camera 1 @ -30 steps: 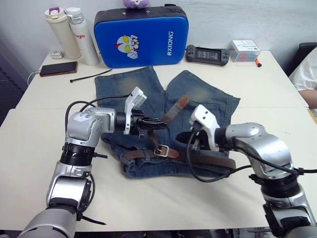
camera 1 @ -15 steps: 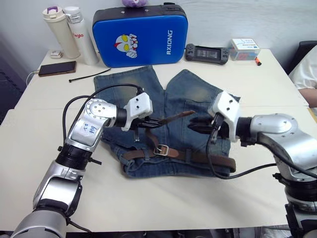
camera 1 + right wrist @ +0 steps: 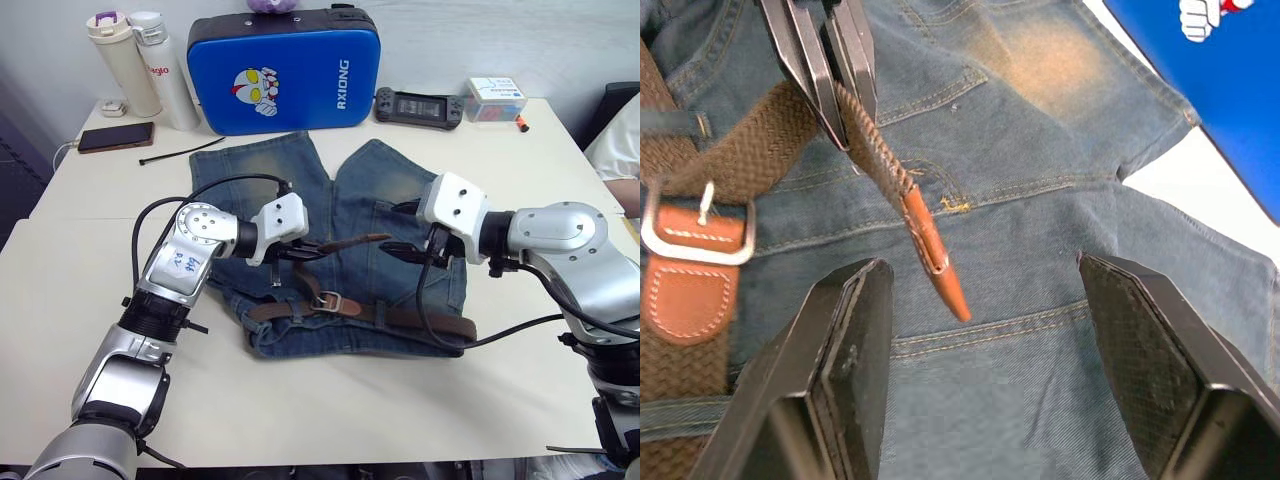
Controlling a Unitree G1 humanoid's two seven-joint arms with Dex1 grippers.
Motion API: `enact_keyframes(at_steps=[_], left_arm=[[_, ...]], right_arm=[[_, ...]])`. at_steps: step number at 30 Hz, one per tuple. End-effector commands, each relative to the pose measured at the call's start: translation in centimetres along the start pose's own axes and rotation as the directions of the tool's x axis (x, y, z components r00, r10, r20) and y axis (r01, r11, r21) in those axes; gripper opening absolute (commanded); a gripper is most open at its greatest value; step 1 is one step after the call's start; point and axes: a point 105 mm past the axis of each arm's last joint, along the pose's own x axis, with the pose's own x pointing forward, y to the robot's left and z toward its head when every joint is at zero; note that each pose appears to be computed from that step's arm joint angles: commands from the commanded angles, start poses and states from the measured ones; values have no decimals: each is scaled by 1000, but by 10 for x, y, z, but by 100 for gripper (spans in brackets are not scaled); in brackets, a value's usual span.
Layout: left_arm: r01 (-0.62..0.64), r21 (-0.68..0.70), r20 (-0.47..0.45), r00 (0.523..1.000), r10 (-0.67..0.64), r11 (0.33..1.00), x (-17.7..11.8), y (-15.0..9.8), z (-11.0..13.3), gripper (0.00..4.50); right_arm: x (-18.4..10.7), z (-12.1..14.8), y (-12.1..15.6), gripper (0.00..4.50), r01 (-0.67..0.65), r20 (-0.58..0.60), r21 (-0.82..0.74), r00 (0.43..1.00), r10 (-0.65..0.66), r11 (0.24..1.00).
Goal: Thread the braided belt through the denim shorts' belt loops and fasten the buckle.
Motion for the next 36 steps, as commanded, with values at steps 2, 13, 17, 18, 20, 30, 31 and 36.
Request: enact_keyframes(at_steps=[2,13,17,18,20,30,31,36], left_arm=[[8,32,12,1000,-8,999,-2,-1,10,0],[-33,18,100,995,31,999,0,10,33,233],[-19,51,183,983,10,999,6,6,49,311],[-21,54,194,981,11,998,7,6,51,311],[-22,54,199,980,11,998,9,6,51,311],[1,40,184,983,-9,999,14,8,44,69],[3,40,184,983,-10,999,13,8,44,26],[17,52,176,984,-26,998,12,8,43,3]], right_arm=[[1,4,-1,263,-6,28,-23,1000,7,1000],[1,9,5,0,-27,50,-18,998,27,999],[0,12,5,0,-26,61,-10,998,26,1000],[0,13,5,0,-25,62,-9,998,26,1000],[0,13,4,0,-23,62,-7,998,23,1000],[-2,11,3,0,-8,56,11,998,7,1000],[-2,11,3,0,-5,55,16,998,4,1000],[-6,16,-1,0,28,82,44,996,-32,999]])
